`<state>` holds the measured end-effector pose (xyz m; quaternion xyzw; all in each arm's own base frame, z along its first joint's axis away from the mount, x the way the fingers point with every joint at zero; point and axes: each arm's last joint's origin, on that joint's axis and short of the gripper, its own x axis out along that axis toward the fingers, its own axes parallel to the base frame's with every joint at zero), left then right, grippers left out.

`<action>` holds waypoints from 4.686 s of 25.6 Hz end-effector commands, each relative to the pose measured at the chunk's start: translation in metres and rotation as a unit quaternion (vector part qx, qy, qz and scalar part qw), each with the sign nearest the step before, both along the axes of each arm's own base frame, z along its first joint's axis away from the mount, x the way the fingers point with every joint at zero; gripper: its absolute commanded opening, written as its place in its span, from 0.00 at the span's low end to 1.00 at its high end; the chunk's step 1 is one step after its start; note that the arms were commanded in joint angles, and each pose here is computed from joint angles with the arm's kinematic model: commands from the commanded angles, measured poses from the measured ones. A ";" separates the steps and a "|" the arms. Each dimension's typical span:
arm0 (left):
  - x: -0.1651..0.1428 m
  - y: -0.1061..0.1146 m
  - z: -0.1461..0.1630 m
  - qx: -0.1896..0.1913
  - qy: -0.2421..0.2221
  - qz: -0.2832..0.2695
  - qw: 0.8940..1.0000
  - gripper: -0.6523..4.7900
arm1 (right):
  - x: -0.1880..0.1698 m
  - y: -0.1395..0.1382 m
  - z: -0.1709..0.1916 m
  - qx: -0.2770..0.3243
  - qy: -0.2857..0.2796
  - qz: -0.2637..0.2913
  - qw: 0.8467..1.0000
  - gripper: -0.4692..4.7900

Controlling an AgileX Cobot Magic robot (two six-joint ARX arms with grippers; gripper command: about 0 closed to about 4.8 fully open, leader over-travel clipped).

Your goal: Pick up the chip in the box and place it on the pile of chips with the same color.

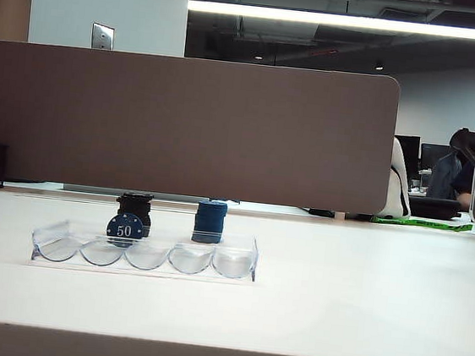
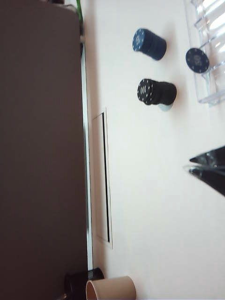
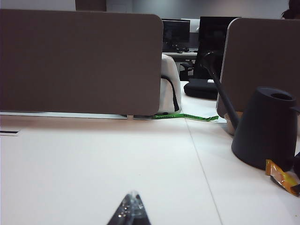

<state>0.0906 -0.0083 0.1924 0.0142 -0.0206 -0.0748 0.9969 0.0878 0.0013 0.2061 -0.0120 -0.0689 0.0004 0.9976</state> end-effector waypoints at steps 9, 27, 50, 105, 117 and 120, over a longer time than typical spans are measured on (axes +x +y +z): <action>0.027 -0.008 0.053 0.072 0.094 -0.115 0.986 0.11 | 0.010 0.005 0.053 -0.035 0.099 0.078 0.991 0.08; 0.136 -0.029 0.051 0.274 0.096 -0.349 0.891 0.11 | 0.134 0.090 0.058 -0.058 0.210 0.305 0.927 0.08; 0.207 -0.039 -0.009 0.247 0.119 -0.479 0.833 0.37 | 0.159 0.103 0.032 -0.060 0.224 0.311 0.922 0.08; 0.240 -0.056 -0.041 0.251 0.152 -0.468 0.834 0.44 | 0.163 0.105 0.023 -0.061 0.240 0.311 0.918 0.08; 0.236 -0.056 -0.044 0.243 0.175 -0.476 0.827 0.39 | 0.163 0.105 0.023 -0.063 0.239 0.311 0.918 0.08; 0.236 -0.056 -0.044 0.242 0.176 -0.476 0.827 0.38 | 0.163 0.105 0.023 -0.063 0.239 0.311 0.918 0.08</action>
